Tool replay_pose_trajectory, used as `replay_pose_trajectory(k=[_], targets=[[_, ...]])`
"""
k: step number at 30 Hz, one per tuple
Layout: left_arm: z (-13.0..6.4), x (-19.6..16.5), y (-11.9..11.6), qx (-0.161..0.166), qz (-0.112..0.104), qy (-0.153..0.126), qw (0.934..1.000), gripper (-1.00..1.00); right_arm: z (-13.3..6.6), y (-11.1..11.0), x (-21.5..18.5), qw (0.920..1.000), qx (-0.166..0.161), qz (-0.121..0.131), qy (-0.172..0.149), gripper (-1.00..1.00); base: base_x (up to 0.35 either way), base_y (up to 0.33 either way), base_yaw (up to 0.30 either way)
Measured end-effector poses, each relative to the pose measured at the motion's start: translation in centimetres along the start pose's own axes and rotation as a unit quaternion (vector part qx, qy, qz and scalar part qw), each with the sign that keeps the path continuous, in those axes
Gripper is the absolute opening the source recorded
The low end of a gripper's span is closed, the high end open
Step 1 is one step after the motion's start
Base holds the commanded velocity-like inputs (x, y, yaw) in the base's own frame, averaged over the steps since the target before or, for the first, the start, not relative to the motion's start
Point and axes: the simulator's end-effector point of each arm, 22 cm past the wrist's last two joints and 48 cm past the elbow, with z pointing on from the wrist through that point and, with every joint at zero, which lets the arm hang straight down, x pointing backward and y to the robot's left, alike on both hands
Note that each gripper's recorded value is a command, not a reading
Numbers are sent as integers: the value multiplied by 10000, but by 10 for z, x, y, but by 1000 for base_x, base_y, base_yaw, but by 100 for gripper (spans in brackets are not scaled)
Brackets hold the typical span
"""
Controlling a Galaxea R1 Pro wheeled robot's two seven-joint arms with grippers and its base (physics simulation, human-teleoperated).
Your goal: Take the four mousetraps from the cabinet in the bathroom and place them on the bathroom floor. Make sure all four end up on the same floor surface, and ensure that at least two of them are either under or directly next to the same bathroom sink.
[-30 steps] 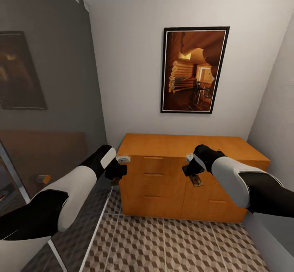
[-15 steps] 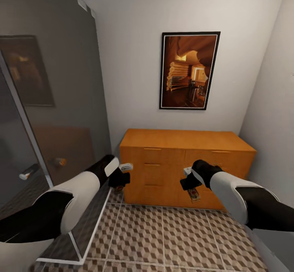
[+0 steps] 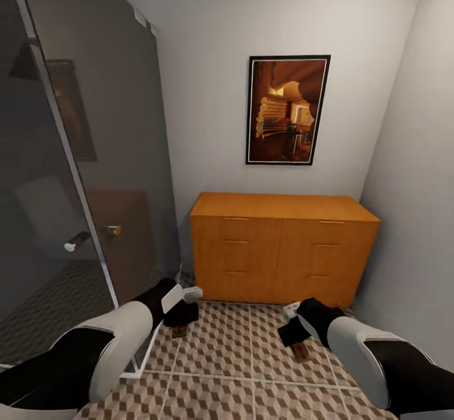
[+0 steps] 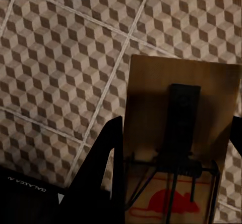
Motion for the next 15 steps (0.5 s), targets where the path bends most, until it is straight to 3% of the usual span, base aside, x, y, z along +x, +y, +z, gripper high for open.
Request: replay_pose_trajectory(k=[9,15], targets=[[18,17,0,145,-103,-121,9998,-100,6,2,12,10000,-23,2,51,-100,-345,84,0],[43,55,18,-9,-42,-103,9999,-100,8,6,18,9999,-52,-5,118,-100,-341,106,0]])
